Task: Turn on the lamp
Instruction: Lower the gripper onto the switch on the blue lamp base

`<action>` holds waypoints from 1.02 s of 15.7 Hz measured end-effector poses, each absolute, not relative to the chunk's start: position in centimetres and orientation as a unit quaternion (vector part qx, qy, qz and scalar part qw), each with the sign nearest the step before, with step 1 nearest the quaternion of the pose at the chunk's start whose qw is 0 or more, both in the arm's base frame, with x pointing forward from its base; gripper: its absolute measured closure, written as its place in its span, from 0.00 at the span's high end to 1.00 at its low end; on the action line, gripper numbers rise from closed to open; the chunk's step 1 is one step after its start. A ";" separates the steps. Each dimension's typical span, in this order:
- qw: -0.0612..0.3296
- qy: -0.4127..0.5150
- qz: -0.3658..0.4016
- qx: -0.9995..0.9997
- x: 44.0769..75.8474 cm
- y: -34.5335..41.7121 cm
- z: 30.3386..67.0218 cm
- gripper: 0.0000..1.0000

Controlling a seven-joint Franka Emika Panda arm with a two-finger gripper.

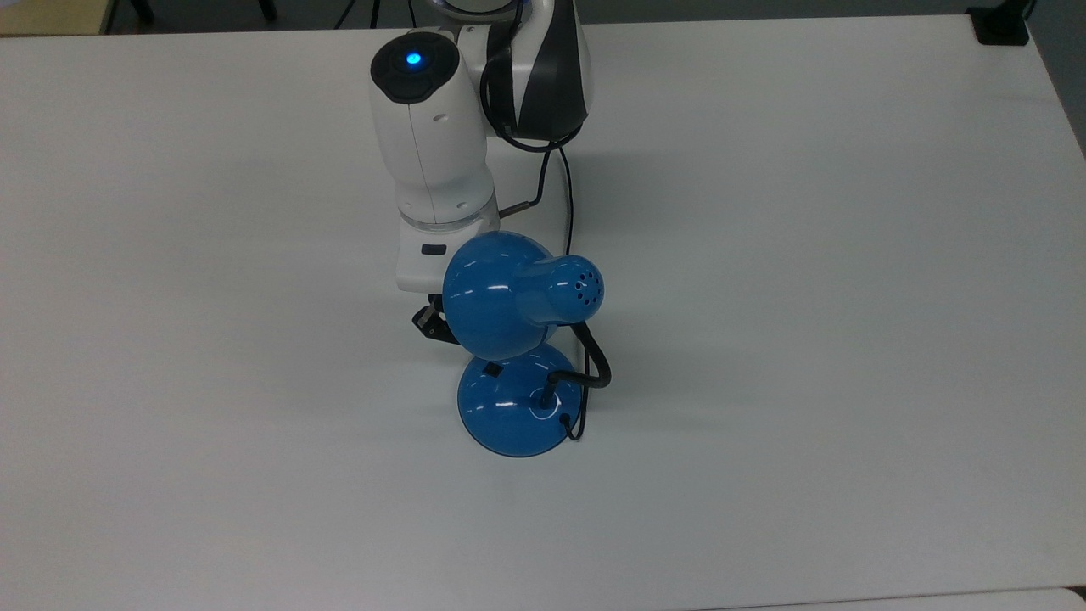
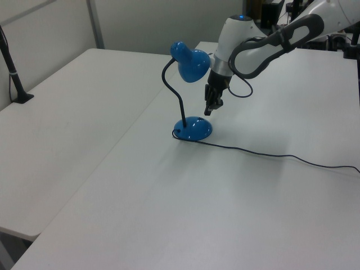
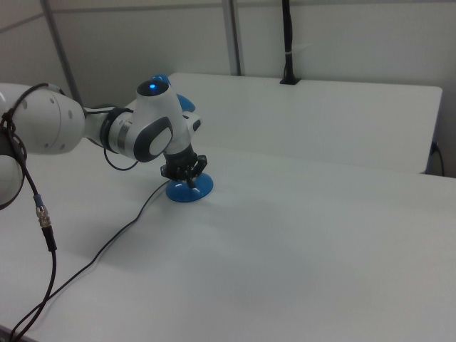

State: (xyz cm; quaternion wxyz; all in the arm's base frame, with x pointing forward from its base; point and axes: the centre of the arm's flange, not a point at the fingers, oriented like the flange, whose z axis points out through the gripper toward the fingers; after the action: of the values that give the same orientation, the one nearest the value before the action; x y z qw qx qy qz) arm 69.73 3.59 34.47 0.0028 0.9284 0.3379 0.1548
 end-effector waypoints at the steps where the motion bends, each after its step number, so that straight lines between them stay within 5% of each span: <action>1: 0.005 0.345 0.155 0.926 69.7 3.3 34.4 0.01; 8: -0.025 0.357 0.170 0.918 69.0 -0.2 34.8 0.01; 16: -0.011 0.354 0.200 0.914 69.4 0.6 32.2 0.01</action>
State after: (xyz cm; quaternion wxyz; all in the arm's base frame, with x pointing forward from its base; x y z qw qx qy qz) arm 69.40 0.64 32.16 -0.0108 0.9136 0.3539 0.1999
